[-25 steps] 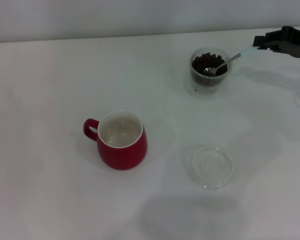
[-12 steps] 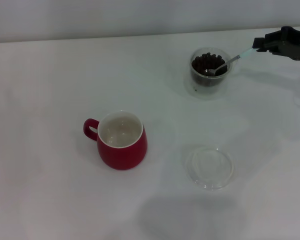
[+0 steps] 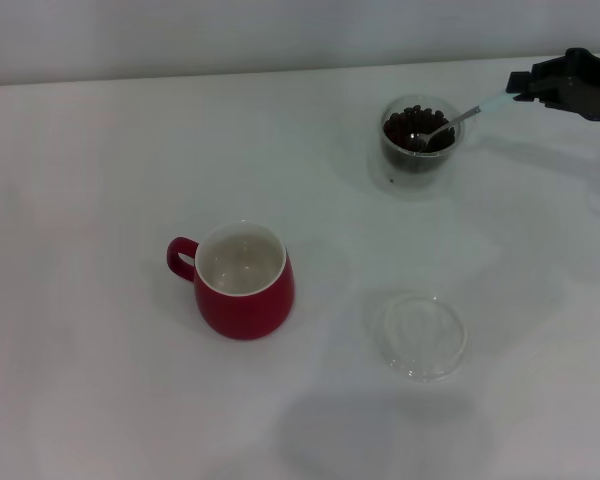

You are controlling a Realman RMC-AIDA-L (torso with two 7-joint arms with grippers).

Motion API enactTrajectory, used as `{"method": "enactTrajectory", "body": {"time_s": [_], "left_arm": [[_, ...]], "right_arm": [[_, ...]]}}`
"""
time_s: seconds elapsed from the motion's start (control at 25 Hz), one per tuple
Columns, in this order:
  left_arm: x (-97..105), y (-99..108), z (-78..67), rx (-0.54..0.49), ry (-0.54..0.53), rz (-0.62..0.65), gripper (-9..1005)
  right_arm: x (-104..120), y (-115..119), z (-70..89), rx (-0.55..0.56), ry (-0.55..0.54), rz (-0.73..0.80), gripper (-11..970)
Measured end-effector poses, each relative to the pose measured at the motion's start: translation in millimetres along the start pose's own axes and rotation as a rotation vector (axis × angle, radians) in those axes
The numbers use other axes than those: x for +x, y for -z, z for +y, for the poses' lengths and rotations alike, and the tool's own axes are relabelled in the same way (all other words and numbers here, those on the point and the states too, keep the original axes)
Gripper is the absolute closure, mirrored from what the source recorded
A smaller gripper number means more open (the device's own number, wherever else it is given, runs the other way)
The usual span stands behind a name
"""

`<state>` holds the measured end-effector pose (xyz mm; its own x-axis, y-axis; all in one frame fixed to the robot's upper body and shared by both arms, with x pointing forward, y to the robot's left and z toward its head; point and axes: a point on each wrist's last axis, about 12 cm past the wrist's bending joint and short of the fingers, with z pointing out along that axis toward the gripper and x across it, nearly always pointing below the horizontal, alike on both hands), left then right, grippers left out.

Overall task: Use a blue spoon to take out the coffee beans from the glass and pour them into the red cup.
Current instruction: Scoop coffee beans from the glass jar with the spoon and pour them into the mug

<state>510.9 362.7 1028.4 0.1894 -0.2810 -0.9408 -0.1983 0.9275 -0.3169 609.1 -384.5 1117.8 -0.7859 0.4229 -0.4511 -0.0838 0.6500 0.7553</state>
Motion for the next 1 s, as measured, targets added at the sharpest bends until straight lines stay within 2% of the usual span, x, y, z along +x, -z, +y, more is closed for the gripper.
{"method": "enactTrajectory", "body": {"time_s": [0.36,1.0], "left_arm": [[-2.6,3.1,8.5,-0.006,0.013,0.001,284],[-7.6,8.0,18.3,-0.012,0.011,-0.016,284]], "right_arm": [[5.7,-2.0,-2.7,-0.001,-0.046,-0.006,781],[19.9,10.1,-20.4,-0.016,-0.149,-0.103,774]]}}
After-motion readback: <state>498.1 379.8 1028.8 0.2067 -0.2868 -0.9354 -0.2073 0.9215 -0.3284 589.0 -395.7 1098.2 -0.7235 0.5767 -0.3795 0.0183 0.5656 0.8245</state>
